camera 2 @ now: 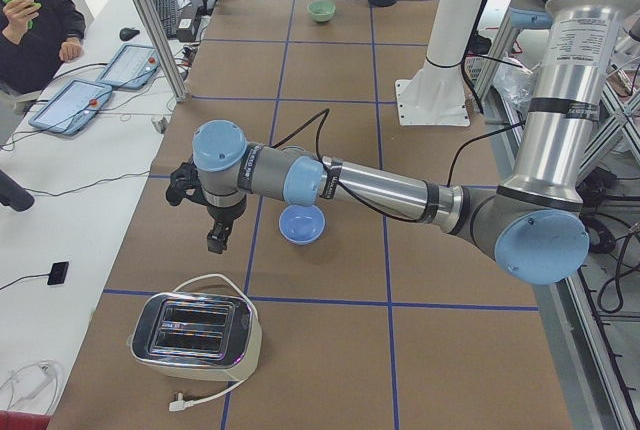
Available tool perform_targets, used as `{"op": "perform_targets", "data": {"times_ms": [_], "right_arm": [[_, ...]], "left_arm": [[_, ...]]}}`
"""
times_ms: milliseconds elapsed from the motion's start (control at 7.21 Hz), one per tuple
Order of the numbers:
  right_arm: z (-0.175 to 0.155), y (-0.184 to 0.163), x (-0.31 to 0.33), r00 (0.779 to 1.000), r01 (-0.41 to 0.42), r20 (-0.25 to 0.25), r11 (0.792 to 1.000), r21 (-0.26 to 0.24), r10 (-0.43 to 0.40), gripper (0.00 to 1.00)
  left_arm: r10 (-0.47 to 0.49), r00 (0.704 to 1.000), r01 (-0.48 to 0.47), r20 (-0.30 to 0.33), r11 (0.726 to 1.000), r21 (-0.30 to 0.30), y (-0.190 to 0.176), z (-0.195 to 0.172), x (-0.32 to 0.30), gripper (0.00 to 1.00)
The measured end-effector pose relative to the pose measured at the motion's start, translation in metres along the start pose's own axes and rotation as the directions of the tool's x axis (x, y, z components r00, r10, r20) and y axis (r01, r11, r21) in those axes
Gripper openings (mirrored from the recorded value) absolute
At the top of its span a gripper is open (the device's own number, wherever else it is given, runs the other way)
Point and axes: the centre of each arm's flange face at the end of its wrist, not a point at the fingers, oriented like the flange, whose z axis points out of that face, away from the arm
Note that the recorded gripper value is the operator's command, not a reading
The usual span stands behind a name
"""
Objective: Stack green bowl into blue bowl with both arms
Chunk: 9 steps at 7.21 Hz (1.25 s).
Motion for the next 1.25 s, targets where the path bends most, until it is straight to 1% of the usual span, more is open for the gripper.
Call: {"op": "perform_targets", "data": {"times_ms": [555, 693, 832, 971, 1109, 1248], "right_arm": [[-0.001, 0.000, 0.002, 1.000, 0.004, -0.024, 1.000, 0.015, -0.003, 1.00], [0.001, 0.002, 0.004, 1.000, -0.002, -0.026, 1.000, 0.009, 0.002, 1.00], [0.007, 0.010, 0.011, 1.000, -0.011, -0.027, 1.000, -0.008, 0.011, 1.00], [0.017, 0.028, 0.022, 0.999, -0.011, -0.030, 0.999, -0.033, 0.010, 1.00], [0.030, 0.056, 0.036, 0.999, 0.007, -0.032, 0.999, -0.051, -0.008, 1.00], [0.042, 0.085, 0.051, 0.999, 0.029, -0.030, 0.998, -0.058, -0.031, 1.00]], "left_arm": [[0.003, 1.000, -0.003, -0.001, 1.000, 0.003, 0.000, -0.001, 0.001, 0.98], [0.004, 1.000, -0.004, -0.001, 1.000, 0.002, 0.000, -0.001, 0.002, 0.98], [0.006, 1.000, -0.006, -0.003, 1.000, -0.004, 0.000, 0.003, 0.004, 0.98], [0.002, 1.000, -0.002, -0.007, 1.000, -0.015, -0.001, 0.012, 0.013, 0.98], [-0.012, 1.000, 0.012, -0.012, 0.999, -0.030, -0.002, 0.025, 0.027, 0.98], [-0.016, 1.000, 0.015, -0.018, 0.999, -0.048, -0.002, 0.041, 0.043, 0.98]]}}
